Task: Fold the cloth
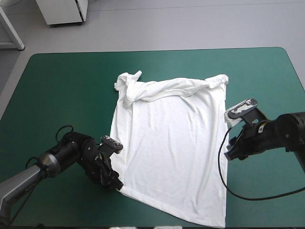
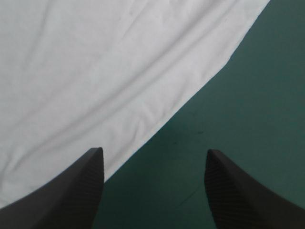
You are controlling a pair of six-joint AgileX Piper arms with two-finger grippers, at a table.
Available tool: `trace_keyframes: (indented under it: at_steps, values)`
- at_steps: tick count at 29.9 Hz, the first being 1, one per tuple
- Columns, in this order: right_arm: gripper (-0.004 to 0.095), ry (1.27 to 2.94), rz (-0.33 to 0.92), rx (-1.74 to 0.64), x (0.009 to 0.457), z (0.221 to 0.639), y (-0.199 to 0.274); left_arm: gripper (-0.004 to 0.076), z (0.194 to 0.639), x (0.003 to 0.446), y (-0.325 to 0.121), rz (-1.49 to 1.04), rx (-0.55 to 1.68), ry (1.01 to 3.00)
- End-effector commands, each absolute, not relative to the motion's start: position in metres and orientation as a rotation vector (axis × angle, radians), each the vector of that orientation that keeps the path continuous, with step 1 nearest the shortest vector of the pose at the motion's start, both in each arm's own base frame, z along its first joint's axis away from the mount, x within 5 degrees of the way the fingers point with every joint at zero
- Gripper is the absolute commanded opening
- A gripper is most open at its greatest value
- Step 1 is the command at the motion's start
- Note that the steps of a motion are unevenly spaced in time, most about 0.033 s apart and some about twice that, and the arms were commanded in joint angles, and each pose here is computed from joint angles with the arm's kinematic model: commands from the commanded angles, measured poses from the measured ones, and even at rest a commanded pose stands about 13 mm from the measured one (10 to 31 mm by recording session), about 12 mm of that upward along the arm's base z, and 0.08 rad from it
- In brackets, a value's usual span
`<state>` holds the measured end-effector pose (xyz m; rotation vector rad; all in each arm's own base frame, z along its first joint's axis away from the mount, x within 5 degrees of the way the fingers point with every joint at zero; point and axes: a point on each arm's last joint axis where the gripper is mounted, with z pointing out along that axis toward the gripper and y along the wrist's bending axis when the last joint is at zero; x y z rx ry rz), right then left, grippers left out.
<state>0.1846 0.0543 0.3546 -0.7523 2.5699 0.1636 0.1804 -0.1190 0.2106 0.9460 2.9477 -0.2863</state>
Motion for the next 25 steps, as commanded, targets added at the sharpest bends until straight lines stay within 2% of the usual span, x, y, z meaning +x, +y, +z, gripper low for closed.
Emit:
trace_keyframes:
  at_steps: [1, 4, 9, 16, 20, 25]
  values:
    - [0.0577, 2.573, 0.091, -0.892, 0.172, 0.351, 0.060, 0.0372, 0.216, 0.183, -0.127, -0.364, 0.927, 2.905]
    - [0.0577, 2.594, 0.101, -0.960, 0.159, 0.336, 0.065, 0.0259, 0.212, 0.184, -0.129, -0.381, 0.929, 2.924]
    - [0.0577, 2.619, 0.090, -1.090, 0.137, 0.310, 0.065, 0.0000, 0.208, 0.186, -0.132, -0.402, 0.958, 2.923]
    - [0.0576, 2.570, 0.136, -1.304, 0.117, 0.293, 0.075, -0.0009, 0.208, 0.185, -0.131, -0.400, 0.963, 2.929]
    - [0.0576, 2.472, 0.185, -1.491, 0.106, 0.293, 0.090, -0.0009, 0.208, 0.185, -0.131, -0.397, 0.965, 2.928]
    - [0.0576, 2.311, 0.175, -1.743, 0.091, 0.292, 0.106, -0.0009, 0.208, 0.185, -0.131, -0.393, 0.969, 2.928]
